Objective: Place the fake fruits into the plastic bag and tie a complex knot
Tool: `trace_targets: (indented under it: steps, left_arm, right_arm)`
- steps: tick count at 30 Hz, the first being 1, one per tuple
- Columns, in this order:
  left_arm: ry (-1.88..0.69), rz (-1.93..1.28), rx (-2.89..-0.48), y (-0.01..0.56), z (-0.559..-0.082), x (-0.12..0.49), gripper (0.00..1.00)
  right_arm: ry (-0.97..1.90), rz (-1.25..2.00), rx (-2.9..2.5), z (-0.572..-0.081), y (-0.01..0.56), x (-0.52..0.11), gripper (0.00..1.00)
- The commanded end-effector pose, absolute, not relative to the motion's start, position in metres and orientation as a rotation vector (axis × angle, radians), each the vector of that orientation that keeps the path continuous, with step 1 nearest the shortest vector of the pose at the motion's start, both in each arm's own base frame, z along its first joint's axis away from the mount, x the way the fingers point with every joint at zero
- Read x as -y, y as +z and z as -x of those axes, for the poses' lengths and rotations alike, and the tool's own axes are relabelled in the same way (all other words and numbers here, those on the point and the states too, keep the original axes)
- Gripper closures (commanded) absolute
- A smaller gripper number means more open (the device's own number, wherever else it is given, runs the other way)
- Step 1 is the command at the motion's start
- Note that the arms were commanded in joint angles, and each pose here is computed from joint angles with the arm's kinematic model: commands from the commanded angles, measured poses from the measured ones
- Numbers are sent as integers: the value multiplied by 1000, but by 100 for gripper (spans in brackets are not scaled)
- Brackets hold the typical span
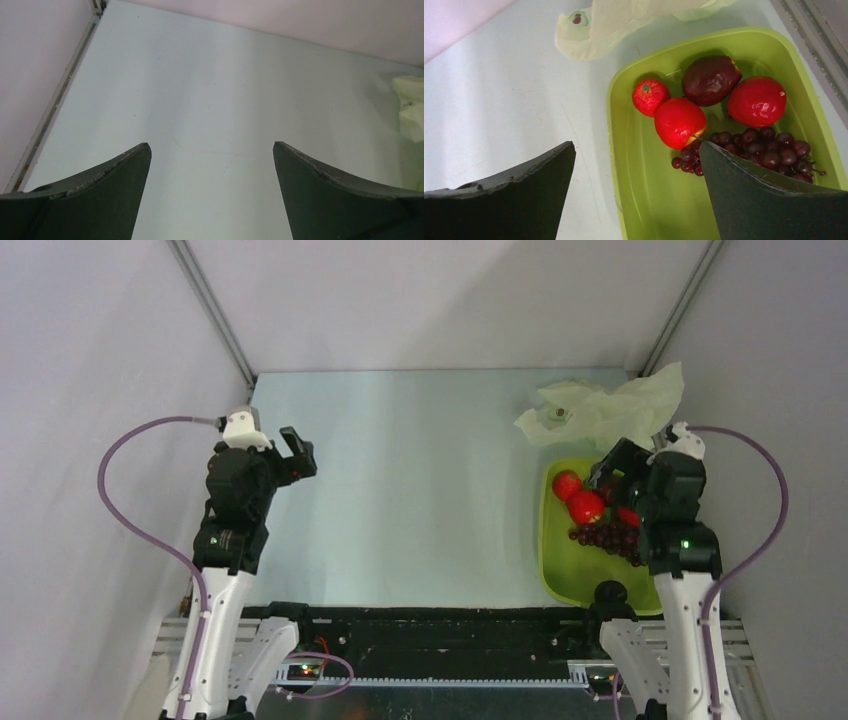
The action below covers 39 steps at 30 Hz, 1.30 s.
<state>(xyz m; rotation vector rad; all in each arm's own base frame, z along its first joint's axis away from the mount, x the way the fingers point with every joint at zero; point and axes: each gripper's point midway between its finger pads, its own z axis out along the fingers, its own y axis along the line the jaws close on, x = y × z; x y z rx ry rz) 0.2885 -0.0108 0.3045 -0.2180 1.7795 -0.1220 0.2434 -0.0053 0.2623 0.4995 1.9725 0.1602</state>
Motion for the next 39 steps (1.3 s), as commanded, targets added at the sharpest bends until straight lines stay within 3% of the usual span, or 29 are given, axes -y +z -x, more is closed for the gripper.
trace_targets:
  steps: [1, 6, 12, 18, 23, 28, 39]
  left_arm:
    - [-155, 130, -1743, 303, -279, 21, 1]
    - [-157, 108, -1755, 303, -277, 23, 1]
    - [-107, 130, -1737, 306, -274, 13, 1]
    - [-137, 117, -1750, 303, -275, 18, 1]
    - [-150, 112, -1758, 301, -276, 21, 1]
    - [-157, 108, -1768, 299, -278, 22, 1]
    - [-158, 107, -1792, 294, -281, 23, 1]
  right_arm:
    - [116, -561, -1936, -271, 276, 17, 0]
    - [161, -657, -1837, -315, 282, 6, 0]
    - [93, -575, -1766, -373, 275, -53, 1]
    - [-94, -158, -1909, -429, 244, -113, 1]
    - [-284, 104, -2001, -466, 233, -126, 1]
    - [-484, 330, -2159, -484, 191, -116, 1]
    - [-504, 437, -2349, -492, 143, -99, 1]
